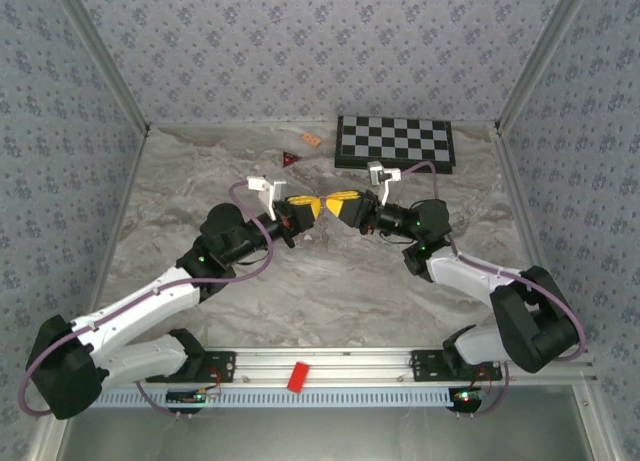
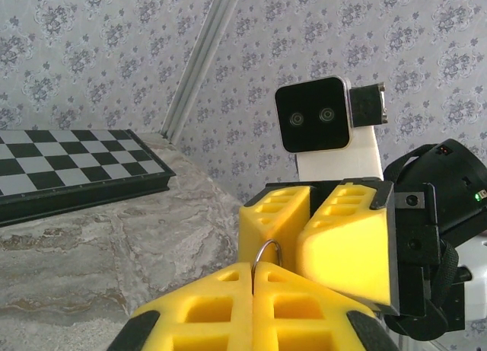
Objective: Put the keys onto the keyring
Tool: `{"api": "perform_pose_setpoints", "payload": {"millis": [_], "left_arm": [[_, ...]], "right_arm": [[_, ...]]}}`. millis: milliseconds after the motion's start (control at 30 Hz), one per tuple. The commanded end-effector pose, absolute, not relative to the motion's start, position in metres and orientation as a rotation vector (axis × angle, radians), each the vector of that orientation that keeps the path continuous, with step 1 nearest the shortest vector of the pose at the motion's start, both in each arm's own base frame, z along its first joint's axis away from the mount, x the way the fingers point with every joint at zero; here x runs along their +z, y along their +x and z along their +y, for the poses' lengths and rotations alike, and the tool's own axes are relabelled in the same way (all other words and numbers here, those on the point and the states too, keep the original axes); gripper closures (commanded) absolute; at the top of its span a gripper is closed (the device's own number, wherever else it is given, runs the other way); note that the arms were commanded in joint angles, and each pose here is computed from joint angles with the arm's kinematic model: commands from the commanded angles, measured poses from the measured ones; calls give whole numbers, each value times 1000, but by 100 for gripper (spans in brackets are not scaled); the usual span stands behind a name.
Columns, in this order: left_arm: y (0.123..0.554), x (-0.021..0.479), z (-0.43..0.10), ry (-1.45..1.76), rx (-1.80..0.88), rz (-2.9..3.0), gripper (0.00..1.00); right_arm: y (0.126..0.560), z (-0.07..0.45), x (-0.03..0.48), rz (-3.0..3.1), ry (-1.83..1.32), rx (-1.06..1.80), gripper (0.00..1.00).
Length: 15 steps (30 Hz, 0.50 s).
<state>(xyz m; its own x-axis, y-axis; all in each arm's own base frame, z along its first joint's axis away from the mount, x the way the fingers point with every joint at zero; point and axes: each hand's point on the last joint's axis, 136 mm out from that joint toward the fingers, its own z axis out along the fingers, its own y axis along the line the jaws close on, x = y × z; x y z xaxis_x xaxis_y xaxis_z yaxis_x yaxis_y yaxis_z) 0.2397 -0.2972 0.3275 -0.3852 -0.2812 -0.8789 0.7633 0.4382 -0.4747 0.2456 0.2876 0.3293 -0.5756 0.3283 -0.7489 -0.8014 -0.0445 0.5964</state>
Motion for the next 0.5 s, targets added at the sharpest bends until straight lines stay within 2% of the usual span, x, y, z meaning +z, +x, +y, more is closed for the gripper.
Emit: {"api": "perform_pose_setpoints", "payload": {"millis": [0,233,467], "left_arm": [[241,343,-292,410,-1205,1533,100],[240,343,-292,414,-1208,1531,100],[238,344,-291,415,-1210,1529,100]], "right_arm": [[235,288,351,1314,-605,1784,83],[236,292,349,1318,-610,1800,85],[244,290,345,1335,-579,1779,95]]}}
